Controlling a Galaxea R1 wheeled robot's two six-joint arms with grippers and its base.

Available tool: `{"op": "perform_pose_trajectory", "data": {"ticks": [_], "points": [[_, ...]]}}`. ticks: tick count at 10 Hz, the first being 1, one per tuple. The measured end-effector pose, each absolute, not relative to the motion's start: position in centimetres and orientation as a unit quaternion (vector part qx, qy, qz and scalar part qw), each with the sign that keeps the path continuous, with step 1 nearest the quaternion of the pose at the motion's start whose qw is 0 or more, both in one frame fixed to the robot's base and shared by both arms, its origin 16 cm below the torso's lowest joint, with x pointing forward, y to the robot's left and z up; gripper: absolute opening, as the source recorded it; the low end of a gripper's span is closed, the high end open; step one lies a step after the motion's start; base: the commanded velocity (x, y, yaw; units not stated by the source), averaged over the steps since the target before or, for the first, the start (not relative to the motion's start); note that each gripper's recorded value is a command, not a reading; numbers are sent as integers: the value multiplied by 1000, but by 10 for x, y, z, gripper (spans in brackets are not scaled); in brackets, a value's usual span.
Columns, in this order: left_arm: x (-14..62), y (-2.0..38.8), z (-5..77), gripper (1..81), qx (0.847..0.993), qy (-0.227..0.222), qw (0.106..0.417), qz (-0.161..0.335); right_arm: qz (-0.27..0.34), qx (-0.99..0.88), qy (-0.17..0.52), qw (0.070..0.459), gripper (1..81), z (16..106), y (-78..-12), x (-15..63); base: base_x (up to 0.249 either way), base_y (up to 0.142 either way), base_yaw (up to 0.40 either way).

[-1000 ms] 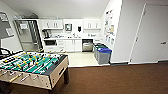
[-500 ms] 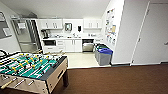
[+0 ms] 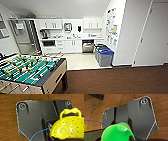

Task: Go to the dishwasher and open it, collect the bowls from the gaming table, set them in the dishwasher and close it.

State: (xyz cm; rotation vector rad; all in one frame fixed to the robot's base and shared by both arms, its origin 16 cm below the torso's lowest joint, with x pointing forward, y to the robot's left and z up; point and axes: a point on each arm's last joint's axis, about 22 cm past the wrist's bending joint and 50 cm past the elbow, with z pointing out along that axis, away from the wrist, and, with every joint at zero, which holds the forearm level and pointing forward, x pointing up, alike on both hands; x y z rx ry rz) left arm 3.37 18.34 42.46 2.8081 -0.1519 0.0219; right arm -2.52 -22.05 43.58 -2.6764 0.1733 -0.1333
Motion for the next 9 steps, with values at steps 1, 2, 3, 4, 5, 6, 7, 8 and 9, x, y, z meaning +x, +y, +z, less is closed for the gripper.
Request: {"op": "perform_pose_trajectory", "data": {"ticks": [1, 2, 3, 4, 5, 6, 7, 8, 9], "points": [[38, 185, 425, 10, 985, -54, 163, 11, -49, -971, 63, 227, 10, 436, -220, -25, 189, 0, 0], [41, 186, 425, 10, 985, -54, 162, 14, -51, -970, 63, 227, 10, 436, -219, -22, 190, 0, 0], [40, 184, 425, 10, 985, -54, 163, 13, -50, -971, 62, 226, 10, 436, -220, -22, 190, 0, 0], [39, 183, 425, 10, 985, -54, 164, 11, -50, -971, 63, 227, 10, 436, -220, -23, 190, 0, 0], [39, 184, 425, 10, 985, -54, 164, 12, -50, -971, 62, 227, 10, 436, -220, -23, 189, 0, 0], [38, 183, 425, 10, 985, -54, 164, 11, -50, -971, 63, 227, 10, 436, -220, -23, 189, 0, 0], [38, 183, 425, 10, 985, -54, 164, 11, -50, -971, 63, 227, 10, 436, -220, -23, 189, 0, 0], [39, 184, 425, 10, 985, -54, 164, 12, -50, -971, 63, 227, 10, 436, -220, -23, 190, 0, 0], [39, 184, 425, 10, 985, -54, 163, 11, -50, -971, 63, 227, 10, 436, -220, -23, 190, 0, 0]]}}
